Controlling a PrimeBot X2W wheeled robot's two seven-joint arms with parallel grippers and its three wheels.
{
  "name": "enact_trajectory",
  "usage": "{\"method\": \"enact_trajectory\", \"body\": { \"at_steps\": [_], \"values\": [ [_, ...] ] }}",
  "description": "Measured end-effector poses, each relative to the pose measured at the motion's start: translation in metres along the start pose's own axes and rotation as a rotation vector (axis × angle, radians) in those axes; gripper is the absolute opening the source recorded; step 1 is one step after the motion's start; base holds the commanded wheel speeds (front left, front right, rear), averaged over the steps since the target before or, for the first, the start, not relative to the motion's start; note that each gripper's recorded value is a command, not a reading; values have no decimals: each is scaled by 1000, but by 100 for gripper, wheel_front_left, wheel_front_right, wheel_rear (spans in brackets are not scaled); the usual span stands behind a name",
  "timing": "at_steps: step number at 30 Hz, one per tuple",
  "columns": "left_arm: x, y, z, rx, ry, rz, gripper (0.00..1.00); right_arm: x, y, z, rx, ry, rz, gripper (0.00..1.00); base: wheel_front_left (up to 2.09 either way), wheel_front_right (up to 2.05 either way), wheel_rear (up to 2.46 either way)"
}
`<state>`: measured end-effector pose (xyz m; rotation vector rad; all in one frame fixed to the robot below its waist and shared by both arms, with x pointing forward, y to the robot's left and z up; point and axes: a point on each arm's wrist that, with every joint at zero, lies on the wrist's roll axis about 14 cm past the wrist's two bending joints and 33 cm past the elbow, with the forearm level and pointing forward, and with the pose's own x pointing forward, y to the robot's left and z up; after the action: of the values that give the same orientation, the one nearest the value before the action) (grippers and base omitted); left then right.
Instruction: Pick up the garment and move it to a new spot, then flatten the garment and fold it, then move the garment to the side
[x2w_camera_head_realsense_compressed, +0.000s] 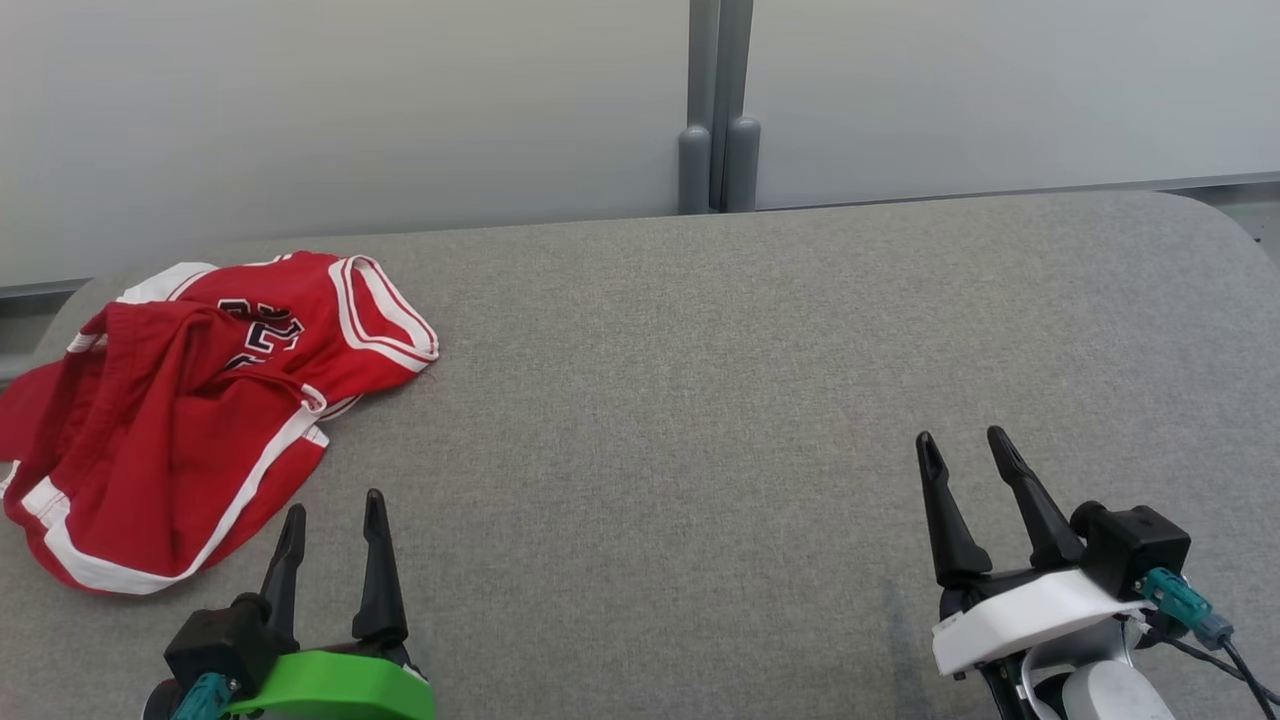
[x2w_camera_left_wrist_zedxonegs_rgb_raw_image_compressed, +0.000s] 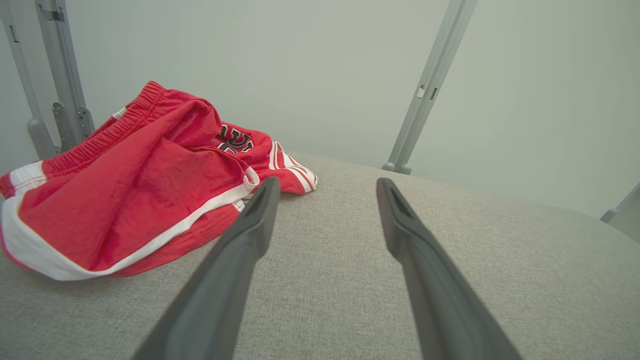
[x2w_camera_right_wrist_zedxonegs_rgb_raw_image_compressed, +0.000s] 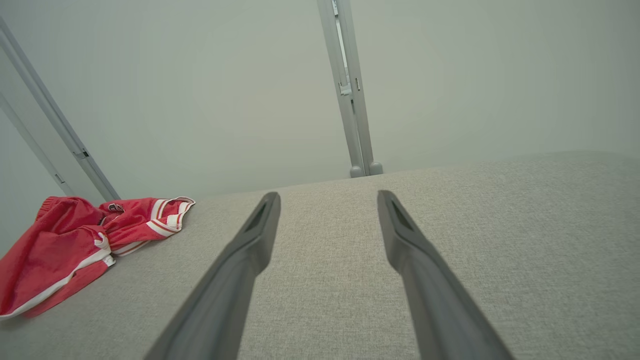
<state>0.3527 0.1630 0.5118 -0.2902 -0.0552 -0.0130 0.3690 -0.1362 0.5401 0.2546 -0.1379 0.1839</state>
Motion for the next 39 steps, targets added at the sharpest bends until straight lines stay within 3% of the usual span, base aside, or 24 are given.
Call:
{"method": "enact_trajectory", "body": {
  "at_steps": [29, 39],
  "values": [
    [-10, 0, -9, 114, -1, -6, 100, -2, 14, -4, -206, -5, 72, 100, 0, 0, 0],
    [-11, 2, -10, 122, 0, -2, 100, -2, 14, -4, -221, -7, 75, 100, 0, 0, 0]
  ]
}}
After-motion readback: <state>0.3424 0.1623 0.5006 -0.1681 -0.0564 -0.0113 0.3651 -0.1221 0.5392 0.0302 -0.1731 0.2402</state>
